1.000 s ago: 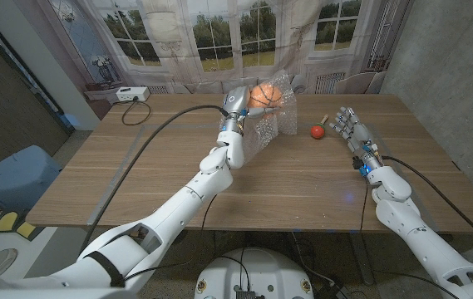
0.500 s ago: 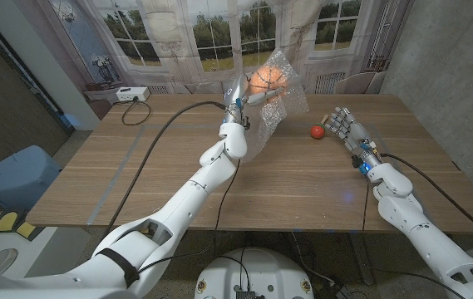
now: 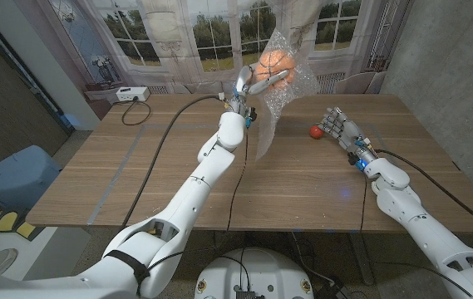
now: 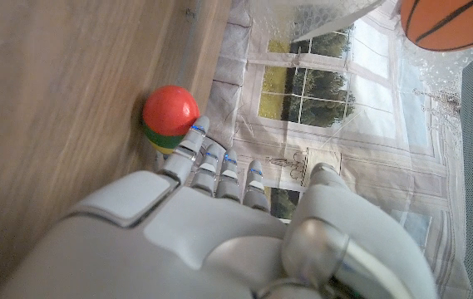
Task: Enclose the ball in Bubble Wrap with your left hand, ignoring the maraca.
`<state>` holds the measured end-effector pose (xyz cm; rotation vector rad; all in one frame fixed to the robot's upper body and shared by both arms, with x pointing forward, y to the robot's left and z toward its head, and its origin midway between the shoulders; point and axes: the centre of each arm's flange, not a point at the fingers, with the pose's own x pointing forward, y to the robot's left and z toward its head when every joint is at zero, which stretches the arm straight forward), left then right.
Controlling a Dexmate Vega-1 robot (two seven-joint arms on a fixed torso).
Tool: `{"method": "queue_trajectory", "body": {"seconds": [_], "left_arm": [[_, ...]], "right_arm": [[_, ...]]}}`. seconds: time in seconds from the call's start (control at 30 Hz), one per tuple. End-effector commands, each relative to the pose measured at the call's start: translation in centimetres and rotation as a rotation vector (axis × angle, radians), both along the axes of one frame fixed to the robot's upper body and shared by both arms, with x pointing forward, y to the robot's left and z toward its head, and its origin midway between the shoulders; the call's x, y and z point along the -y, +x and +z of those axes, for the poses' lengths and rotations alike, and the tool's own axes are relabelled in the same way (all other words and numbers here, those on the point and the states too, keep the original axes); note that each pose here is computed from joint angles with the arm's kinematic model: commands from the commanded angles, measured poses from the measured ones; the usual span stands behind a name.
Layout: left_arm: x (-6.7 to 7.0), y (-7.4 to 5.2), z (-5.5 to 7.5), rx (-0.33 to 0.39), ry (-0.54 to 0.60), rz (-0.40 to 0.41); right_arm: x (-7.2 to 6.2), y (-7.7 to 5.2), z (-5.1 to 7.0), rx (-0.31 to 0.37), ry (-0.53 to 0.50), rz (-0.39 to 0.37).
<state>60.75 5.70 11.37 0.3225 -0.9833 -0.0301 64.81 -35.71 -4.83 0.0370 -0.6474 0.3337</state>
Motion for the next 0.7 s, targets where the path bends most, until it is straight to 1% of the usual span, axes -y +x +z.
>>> {"method": "queue_trajectory", "body": {"seconds": [0.03,0.27,0.47,0.6,0.7], "left_arm": [[0.4,-1.0,1.7,-0.012,-0.053,-0.263],[0.7,-1.0,2.3,-0.037,-0.089,-0.401],[1.1,-0.8,2.4,-0.092,-0.128,-0.538],[1.2,-0.8,2.3,-0.110,-0.138,-0.590],[1.3,-0.5,2.3,-0.131,-0.147,-0.647]], "right_arm": [[-0.8,1.5,0.1,-0.064,-0.030,0.049],[-1.4,2.7,0.0,-0.102,-0.038,0.081],[-1.9,3.5,0.2,-0.116,-0.047,0.103],[-2.1,3.9,0.4,-0.119,-0.049,0.110],[-2.2,4.1,0.6,-0.123,-0.050,0.122]]}}
